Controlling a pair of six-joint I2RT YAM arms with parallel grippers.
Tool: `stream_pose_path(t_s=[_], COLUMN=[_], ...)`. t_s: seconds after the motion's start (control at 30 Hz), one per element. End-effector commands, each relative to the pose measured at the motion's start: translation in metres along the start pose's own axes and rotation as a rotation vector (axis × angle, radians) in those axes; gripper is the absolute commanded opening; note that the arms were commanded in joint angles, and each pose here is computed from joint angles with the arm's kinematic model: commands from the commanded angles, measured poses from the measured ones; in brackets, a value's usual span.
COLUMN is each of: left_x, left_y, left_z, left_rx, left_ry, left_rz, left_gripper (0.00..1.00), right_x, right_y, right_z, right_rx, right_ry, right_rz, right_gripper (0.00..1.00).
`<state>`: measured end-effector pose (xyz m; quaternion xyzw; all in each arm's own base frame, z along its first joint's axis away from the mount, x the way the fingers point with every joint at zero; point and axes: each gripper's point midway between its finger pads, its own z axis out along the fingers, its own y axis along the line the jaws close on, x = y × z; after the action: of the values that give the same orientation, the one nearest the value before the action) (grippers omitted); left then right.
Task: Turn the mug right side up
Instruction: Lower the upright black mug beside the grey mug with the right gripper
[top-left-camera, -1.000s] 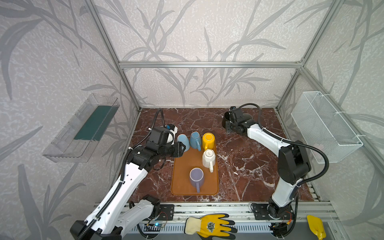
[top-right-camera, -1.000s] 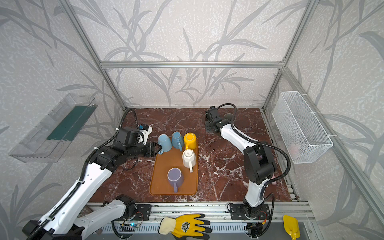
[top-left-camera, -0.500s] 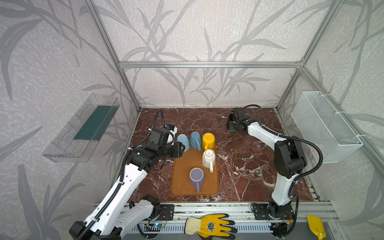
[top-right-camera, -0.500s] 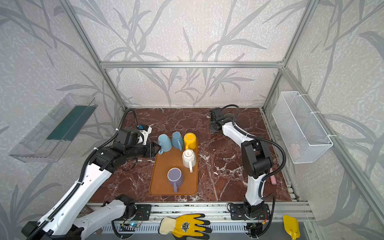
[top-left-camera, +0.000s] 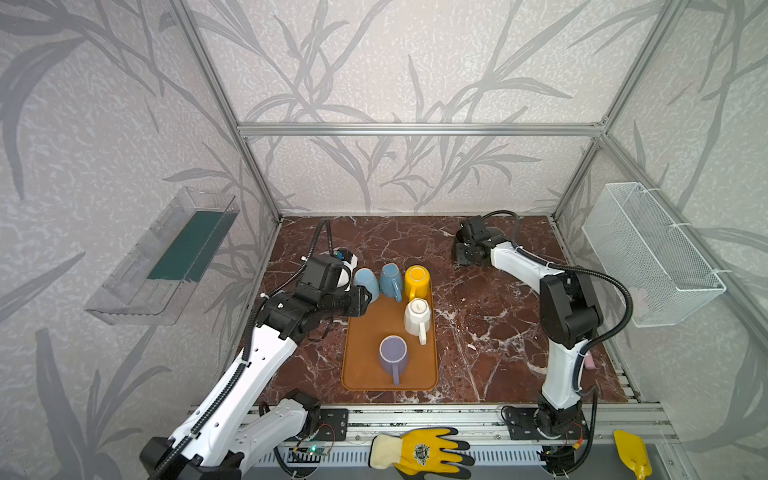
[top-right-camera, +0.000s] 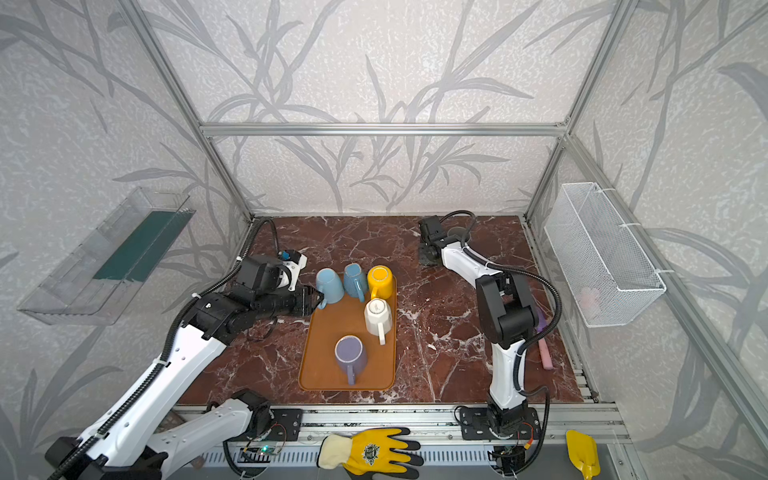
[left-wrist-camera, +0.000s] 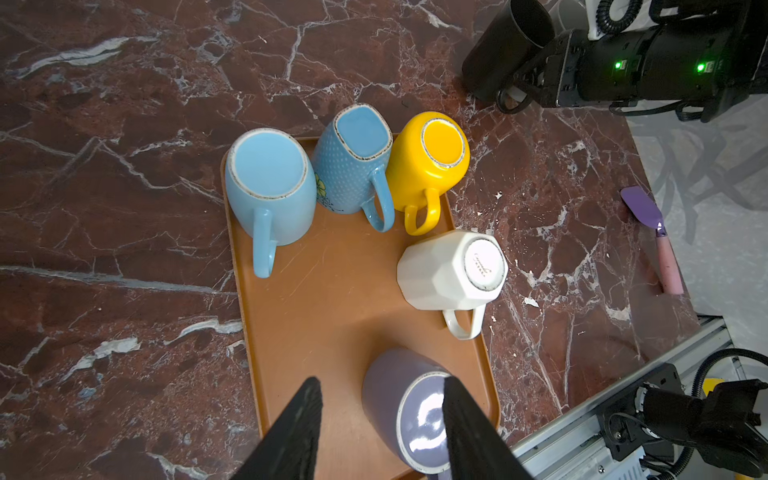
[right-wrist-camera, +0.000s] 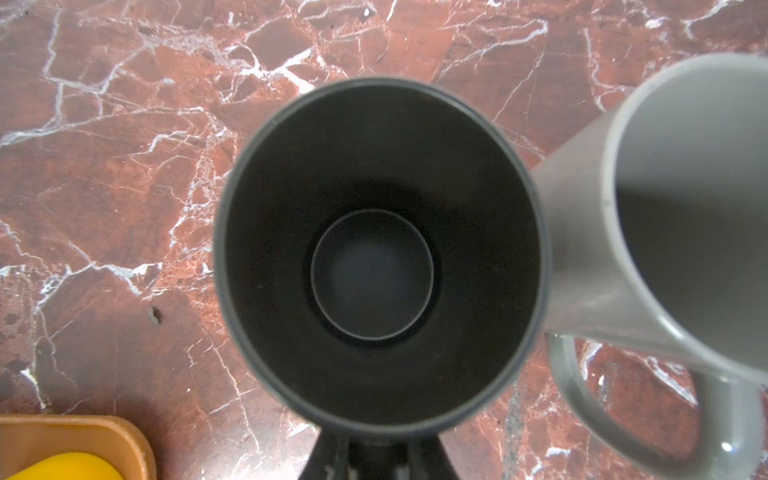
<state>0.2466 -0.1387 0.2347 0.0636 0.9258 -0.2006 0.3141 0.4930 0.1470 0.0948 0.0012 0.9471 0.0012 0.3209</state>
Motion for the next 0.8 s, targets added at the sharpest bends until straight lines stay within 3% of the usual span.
stream_pose_path(t_s=[0.0, 0.77], left_x=[-0.003, -0.005], left_y=[0.0, -0.001], left_z=[-0.005, 0.001], left_rx=[-0.013, -0.022], left_ry=[0.001, 0.019], left_rz=[0.028, 0.04], left_gripper=[0.49, 0.49], right_x=[-0.04, -0.035], right_y=[0.002, -0.005], right_z=[-0.011, 0.003], right_rx=[-0.015, 0.011], right_ry=[-0.11, -0.072], right_rz=[0.03, 0.019], right_gripper=[0.0, 0.0])
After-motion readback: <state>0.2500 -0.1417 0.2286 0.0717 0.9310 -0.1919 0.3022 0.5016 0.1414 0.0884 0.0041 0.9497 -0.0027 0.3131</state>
